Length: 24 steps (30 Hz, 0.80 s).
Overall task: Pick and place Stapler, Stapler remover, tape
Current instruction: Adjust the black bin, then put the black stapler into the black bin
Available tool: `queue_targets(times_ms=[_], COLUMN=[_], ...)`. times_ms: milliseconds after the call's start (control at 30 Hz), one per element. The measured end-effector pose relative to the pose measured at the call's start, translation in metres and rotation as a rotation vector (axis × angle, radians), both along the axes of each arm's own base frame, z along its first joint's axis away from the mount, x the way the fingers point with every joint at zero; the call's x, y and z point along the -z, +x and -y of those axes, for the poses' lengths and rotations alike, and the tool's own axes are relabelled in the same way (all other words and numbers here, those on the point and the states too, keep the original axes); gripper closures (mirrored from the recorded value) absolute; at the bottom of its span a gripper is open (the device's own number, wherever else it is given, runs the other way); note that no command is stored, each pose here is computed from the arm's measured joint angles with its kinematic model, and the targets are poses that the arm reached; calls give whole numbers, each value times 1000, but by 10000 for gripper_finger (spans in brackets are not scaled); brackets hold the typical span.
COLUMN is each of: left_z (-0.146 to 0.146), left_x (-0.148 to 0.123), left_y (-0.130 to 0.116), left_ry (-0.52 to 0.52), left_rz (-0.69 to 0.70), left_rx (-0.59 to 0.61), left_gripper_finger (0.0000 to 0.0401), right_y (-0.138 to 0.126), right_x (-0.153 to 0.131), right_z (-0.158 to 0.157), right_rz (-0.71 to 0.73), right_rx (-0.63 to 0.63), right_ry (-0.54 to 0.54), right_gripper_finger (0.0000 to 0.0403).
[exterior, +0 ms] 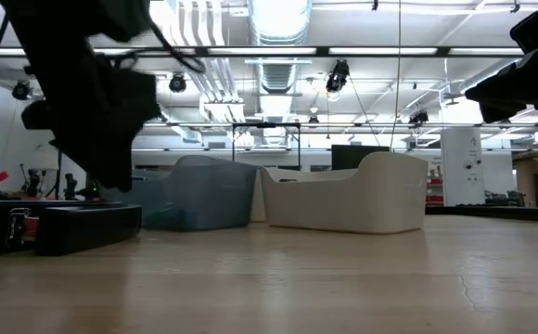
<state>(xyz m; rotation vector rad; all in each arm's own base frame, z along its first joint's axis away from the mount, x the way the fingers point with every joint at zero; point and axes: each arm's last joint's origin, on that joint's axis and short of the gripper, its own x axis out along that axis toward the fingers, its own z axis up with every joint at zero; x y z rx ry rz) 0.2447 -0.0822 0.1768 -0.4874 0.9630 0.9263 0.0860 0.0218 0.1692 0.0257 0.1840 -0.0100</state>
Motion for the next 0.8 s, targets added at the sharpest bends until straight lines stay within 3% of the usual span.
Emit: queue_targets(times_ms=[467, 700, 800], left_z=[-35, -40, -40], left_x=[15, 14, 14], left_y=[5, 4, 4], left_ry=[74, 164, 146], left_rz=[-23, -101, -104], left_rx=[-14, 84, 82], left_gripper_finger=[224, 224, 224], right_y=[0, 0, 0], right_x=[0, 0, 0], right_z=[0, 0, 0], right_rz=[0, 0, 0], right_rx=[0, 0, 0], right_ry=[0, 0, 0], right_gripper_finger=[394, 394, 394])
